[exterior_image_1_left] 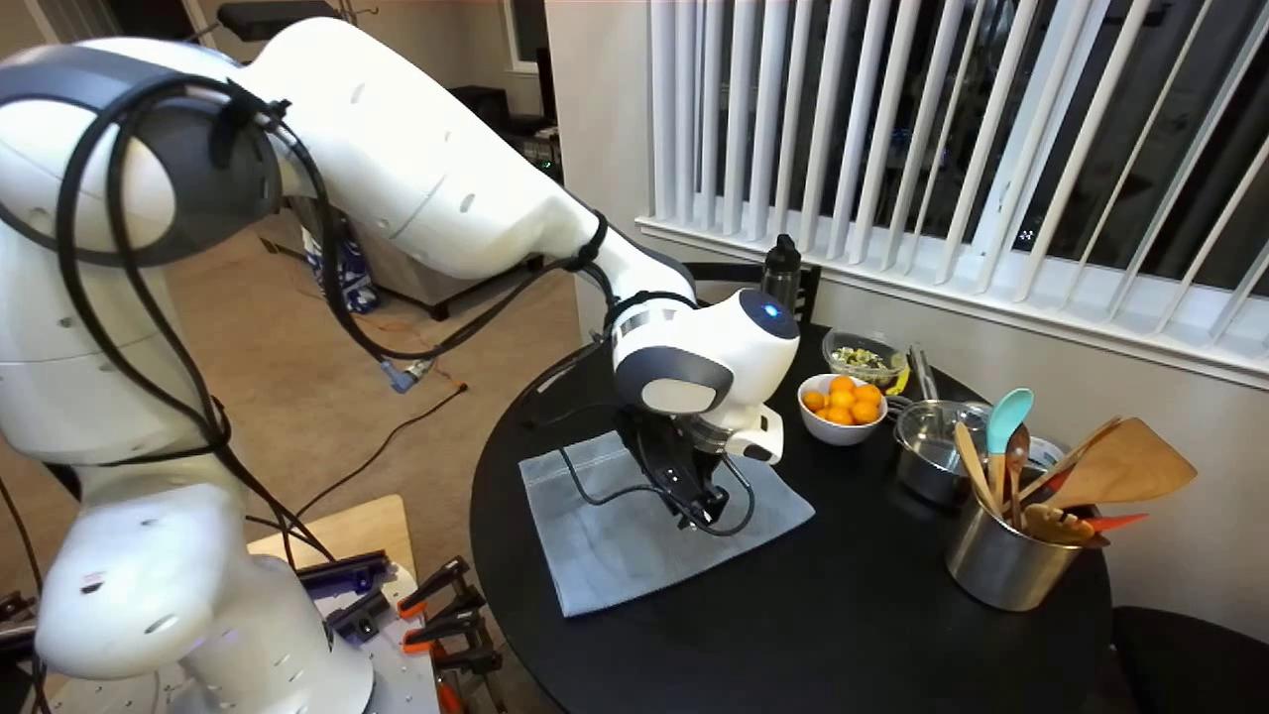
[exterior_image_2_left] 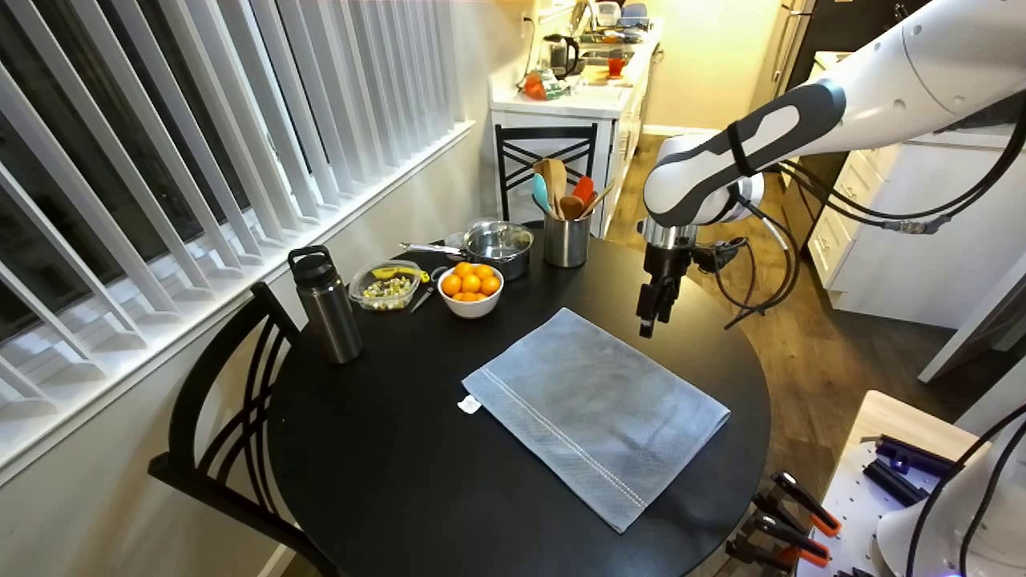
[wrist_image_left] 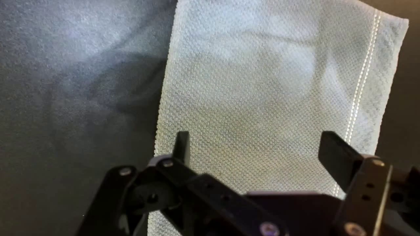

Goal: Fold the towel

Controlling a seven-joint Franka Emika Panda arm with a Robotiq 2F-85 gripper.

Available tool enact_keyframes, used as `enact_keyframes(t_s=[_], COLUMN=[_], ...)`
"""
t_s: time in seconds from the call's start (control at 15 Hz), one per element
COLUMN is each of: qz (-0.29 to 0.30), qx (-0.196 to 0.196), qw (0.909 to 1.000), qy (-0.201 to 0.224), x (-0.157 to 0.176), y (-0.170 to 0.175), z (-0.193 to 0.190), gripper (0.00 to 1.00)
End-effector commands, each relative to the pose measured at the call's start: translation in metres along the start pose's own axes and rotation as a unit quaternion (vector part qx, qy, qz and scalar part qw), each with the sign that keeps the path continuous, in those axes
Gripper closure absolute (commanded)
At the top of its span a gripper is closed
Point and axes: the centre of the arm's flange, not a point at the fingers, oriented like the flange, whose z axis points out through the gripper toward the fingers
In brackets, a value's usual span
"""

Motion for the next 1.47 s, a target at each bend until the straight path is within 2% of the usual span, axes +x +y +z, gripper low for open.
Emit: enact_keyframes(t_s=[0.0, 0.2, 0.27, 0.47, 0.53, 0.73, 1.0, 1.4], qz=[0.001, 0.001, -0.046, -0.083, -0.087, -0.075, -0.049, 0.003], qx=[0.000, -0.001, 0.031, 0.102, 0.128, 0.168, 0.181, 0.178], qw=[1.0000, 1.0000, 0.9985, 0.9913, 0.9879, 0.9829, 0.9822, 0.9830], qy=[0.001, 0.004, -0.004, 0.012, 0.014, 0.007, -0.003, 0.044], x=[0.001, 0.003, 0.012, 0.042, 0.047, 0.052, 0.051, 0.048], y=[0.001, 0.002, 0.011, 0.038, 0.048, 0.078, 0.098, 0.100], z=[-0.001, -0.004, 0.003, 0.031, 0.041, 0.064, 0.081, 0.084], gripper=[0.00, 0.00, 0.00, 0.00, 0.00, 0.00, 0.00, 0.00])
